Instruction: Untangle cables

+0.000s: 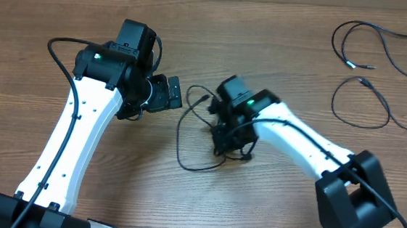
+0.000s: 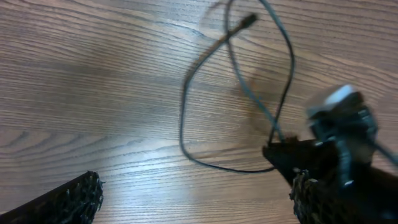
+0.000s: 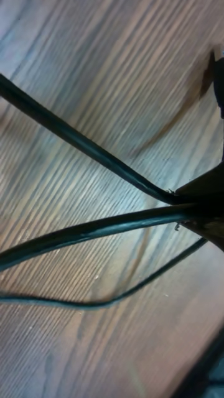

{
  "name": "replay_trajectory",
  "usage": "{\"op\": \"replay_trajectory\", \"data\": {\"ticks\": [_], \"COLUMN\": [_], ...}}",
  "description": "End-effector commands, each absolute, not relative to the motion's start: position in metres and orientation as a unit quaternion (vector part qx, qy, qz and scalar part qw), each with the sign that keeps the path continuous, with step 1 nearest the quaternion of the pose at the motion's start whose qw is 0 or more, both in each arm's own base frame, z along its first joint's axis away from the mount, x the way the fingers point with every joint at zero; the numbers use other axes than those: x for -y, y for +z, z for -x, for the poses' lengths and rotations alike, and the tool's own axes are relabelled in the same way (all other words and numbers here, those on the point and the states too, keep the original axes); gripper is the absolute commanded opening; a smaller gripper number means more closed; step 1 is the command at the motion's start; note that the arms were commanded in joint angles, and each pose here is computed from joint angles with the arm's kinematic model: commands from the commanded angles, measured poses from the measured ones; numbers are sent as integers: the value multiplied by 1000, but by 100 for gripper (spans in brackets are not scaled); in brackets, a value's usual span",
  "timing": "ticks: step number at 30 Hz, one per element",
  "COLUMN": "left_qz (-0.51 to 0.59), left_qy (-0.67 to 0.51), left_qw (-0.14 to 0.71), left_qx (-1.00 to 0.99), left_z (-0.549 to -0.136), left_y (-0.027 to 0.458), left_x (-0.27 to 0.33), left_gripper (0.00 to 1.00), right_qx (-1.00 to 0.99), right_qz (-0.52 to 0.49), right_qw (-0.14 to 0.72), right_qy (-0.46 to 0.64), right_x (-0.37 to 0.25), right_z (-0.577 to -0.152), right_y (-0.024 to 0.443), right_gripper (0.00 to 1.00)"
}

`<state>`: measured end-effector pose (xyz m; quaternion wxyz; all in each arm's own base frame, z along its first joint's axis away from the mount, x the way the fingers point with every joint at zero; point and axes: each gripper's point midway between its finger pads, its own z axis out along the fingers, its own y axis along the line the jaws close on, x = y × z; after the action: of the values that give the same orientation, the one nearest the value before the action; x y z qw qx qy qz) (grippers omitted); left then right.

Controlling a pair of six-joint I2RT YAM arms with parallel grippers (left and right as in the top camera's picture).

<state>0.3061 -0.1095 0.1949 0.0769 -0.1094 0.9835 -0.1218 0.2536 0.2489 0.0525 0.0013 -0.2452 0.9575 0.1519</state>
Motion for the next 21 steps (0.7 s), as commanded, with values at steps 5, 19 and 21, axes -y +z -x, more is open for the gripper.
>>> {"op": "replay_trajectory", "data": {"ticks": [5, 19, 21], "left_qz": [117, 126, 130], "left_qy": [-122, -55, -34], "left_qw": [71, 75, 75], "left_qx": [-983, -988, -988], "left_z": [-306, -303, -303], "left_y": [196, 191, 188], "left_x": [109, 85, 78], "left_gripper": [100, 83, 66], "right_qx": [-960, -985, -986], "right_qz": [247, 152, 145], "right_qw": [35, 31, 31], "right_qy": [124, 75, 76], "right_x": [-256, -238, -237], "right_z": [-262, -268, -271], "right_y": [56, 47, 47], "right_gripper": [4, 4, 4]}}
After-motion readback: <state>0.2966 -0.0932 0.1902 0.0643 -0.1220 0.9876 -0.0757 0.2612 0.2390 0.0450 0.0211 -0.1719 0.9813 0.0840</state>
